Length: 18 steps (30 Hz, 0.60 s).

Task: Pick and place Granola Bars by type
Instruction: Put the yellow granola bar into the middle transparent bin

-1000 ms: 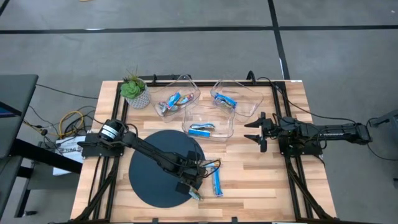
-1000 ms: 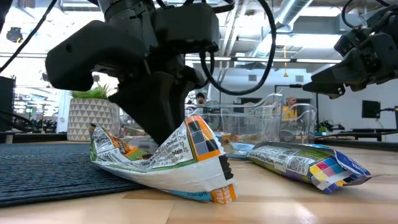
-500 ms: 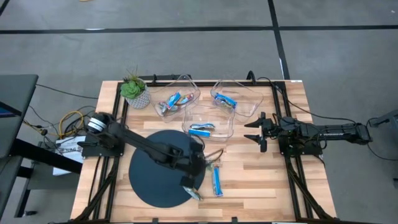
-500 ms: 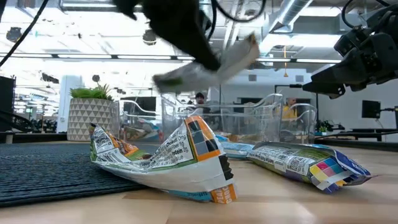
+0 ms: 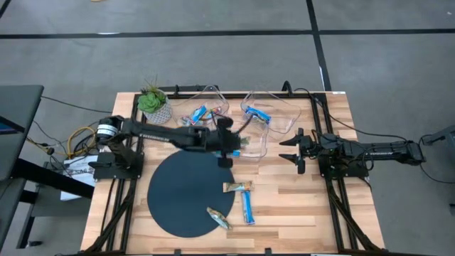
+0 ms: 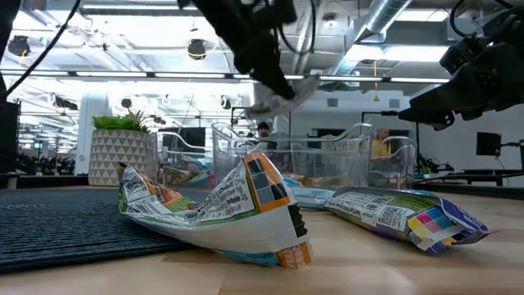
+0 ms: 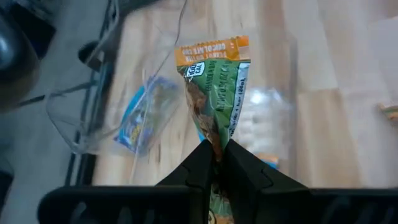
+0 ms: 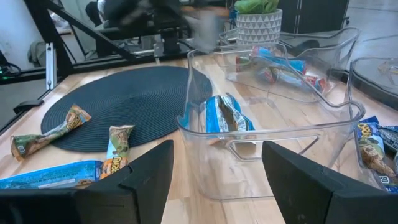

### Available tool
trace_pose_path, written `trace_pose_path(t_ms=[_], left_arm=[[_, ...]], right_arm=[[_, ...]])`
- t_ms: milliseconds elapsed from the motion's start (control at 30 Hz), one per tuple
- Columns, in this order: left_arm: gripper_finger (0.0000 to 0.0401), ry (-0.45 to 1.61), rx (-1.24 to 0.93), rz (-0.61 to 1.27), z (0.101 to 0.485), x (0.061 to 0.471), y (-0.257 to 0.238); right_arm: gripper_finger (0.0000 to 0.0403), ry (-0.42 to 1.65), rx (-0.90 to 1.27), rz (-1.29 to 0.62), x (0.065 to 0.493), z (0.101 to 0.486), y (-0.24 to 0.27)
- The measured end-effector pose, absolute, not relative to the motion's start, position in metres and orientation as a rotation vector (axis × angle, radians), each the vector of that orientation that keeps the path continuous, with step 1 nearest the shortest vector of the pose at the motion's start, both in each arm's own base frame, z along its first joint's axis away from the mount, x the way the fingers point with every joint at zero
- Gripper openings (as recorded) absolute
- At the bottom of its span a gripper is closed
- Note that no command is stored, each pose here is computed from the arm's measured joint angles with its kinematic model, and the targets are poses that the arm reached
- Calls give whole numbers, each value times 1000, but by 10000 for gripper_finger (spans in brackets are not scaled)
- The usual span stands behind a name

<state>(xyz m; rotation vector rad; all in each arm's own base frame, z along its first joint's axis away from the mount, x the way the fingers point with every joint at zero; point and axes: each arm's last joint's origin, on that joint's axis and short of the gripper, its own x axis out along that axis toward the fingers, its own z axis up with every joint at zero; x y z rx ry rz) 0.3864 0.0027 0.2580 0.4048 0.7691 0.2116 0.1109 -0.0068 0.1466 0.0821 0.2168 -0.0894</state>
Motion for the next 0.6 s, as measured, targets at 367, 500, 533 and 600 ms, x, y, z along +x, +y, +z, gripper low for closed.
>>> trace_pose_path(t_ms=[367,500,533,600], left_arm=[[27,852,292,112,217,400,48],[28,844,308,107,213,403,50],[30,838,313,107,214,403,51],[41,841,316,105,214,403,50]], right_arm=[[240,214,82,-90,111,147,-7],[240,217,82,-89,111,147,-7],[240,217,82,-89,111,147,-7],[240,216,82,-89,111,147,-7]])
